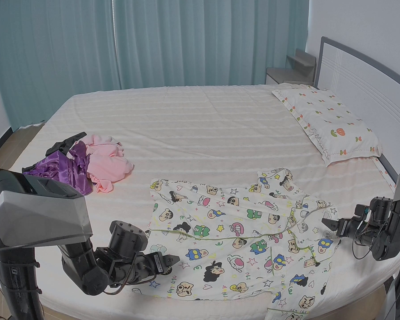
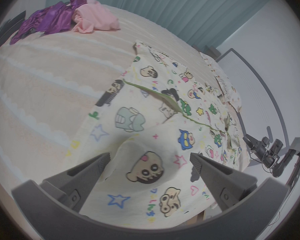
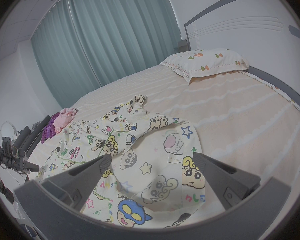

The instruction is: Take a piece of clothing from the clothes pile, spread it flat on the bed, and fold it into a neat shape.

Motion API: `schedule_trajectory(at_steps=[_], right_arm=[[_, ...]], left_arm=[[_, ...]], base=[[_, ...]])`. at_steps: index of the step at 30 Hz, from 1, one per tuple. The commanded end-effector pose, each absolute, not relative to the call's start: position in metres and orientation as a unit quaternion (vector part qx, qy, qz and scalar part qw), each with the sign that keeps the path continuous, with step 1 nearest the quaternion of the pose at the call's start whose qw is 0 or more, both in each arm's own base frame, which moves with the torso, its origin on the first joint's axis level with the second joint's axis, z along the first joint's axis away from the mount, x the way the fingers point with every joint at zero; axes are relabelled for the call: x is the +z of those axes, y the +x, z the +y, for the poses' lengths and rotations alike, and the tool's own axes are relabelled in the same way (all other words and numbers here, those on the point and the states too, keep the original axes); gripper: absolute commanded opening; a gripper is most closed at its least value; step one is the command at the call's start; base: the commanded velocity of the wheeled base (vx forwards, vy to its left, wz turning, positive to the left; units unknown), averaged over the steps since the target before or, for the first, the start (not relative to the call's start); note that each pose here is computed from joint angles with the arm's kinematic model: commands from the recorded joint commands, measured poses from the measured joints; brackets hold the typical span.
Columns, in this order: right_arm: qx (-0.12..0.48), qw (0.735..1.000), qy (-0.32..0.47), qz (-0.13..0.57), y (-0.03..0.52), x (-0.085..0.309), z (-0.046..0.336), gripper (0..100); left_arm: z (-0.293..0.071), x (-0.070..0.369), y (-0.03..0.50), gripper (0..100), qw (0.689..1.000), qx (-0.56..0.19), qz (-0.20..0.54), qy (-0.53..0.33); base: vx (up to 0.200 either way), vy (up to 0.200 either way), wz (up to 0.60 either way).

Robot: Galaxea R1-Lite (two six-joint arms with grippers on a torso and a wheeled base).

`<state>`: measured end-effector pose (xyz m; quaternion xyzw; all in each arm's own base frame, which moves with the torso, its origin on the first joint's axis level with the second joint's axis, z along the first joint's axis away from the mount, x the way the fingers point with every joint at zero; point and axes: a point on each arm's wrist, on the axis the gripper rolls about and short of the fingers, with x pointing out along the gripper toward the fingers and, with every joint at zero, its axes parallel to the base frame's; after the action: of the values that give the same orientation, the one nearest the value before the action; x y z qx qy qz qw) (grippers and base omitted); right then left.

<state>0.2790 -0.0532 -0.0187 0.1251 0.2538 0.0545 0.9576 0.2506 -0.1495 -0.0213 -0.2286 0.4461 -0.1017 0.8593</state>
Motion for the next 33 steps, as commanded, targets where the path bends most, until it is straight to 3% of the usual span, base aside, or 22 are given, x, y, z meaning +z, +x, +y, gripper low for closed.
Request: schedule_trajectory(at_steps=[1,8,15,24,33], right_arm=[[0.055,0.958,0.126,0.254,0.280,-0.019,-0.053,100],[0.061,0.957,0.125,0.256,0.280,-0.019,-0.049,100],[0.063,0.955,0.125,0.263,0.280,-0.023,-0.047,100],[0.064,0.956,0.124,0.256,0.280,-0.022,-0.047,100],[0.067,0.957,0.122,0.253,0.277,-0.030,-0.044,100]], left_arm=[[-0.168,-0.019,0.240,100,0.856,-0.138,0.447,-0.218],[-0.195,-0.023,0.213,100,0.841,-0.191,0.471,-0.185],[-0.198,-0.025,0.199,100,0.836,-0.198,0.481,-0.173],[-0.151,0.004,0.243,100,0.869,-0.134,0.399,-0.259],[-0.111,-0.018,0.274,100,0.873,-0.073,0.400,-0.270]], base=[[0.000,0.000,0.00],[0.000,0.000,0.00],[0.000,0.000,0.00],[0.000,0.000,0.00],[0.000,0.000,0.00]])
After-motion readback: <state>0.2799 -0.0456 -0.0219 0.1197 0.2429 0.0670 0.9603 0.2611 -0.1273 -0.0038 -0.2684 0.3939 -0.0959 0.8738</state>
